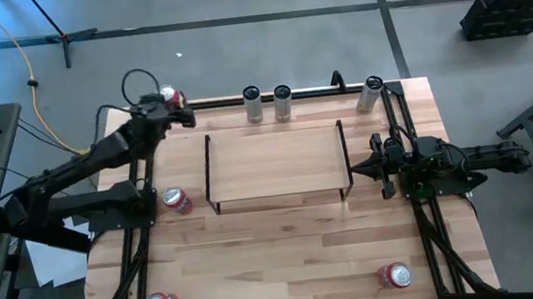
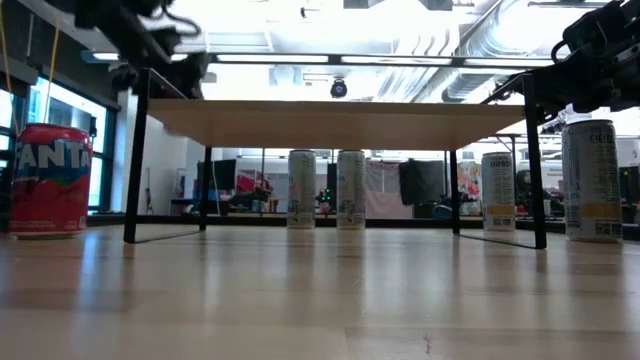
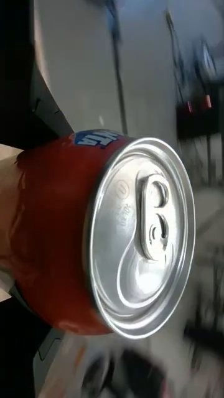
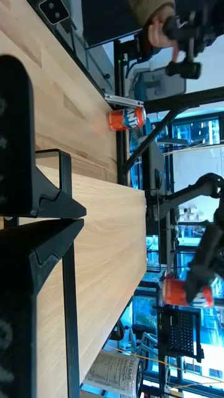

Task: Place canned beverage on shelf
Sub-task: Put the red soda can on the shelf

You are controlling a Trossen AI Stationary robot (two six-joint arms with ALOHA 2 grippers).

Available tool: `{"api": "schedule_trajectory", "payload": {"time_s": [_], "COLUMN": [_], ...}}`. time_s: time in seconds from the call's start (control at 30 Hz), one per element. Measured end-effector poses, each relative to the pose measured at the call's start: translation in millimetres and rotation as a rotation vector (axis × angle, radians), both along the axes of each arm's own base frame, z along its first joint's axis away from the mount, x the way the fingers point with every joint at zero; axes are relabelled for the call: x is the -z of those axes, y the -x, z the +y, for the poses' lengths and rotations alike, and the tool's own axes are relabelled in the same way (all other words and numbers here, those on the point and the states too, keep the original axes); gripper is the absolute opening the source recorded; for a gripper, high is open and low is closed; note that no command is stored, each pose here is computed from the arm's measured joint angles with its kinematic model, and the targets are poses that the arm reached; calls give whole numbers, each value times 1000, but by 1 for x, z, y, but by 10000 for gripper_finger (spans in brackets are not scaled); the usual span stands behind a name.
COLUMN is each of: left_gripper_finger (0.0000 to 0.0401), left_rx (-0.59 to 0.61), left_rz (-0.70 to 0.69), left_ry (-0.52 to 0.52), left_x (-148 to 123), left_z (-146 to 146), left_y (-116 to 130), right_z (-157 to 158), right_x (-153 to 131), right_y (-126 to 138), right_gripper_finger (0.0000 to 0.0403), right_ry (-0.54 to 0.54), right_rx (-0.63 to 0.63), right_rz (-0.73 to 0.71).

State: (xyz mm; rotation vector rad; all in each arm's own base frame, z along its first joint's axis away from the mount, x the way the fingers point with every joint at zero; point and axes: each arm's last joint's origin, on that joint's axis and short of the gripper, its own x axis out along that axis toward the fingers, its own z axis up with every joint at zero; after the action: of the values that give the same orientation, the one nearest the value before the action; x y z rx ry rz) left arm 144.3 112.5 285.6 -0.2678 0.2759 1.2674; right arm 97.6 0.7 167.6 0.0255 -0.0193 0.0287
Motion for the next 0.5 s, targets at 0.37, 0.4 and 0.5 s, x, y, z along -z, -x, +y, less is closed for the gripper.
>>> {"api": "schedule_trajectory", "payload": {"time_s": [0.37, 0.4, 0.5], "left_gripper_finger": [285, 285, 285], "left_rx": [561, 617, 815], "left_rz": [73, 83, 104], "left_ry": [-123, -122, -133], "left_x": [-56, -57, -58], "left_z": [-10, -9, -10], "left_y": [-11, -14, -24], "right_z": [0, 0, 0], "right_x": [0, 0, 0], "right_y": [0, 0, 0], "right_gripper_finger": [0, 0, 0], "right_ry": [0, 0, 0], "right_rx": [0, 0, 0], "right_rz": [0, 0, 0]}}
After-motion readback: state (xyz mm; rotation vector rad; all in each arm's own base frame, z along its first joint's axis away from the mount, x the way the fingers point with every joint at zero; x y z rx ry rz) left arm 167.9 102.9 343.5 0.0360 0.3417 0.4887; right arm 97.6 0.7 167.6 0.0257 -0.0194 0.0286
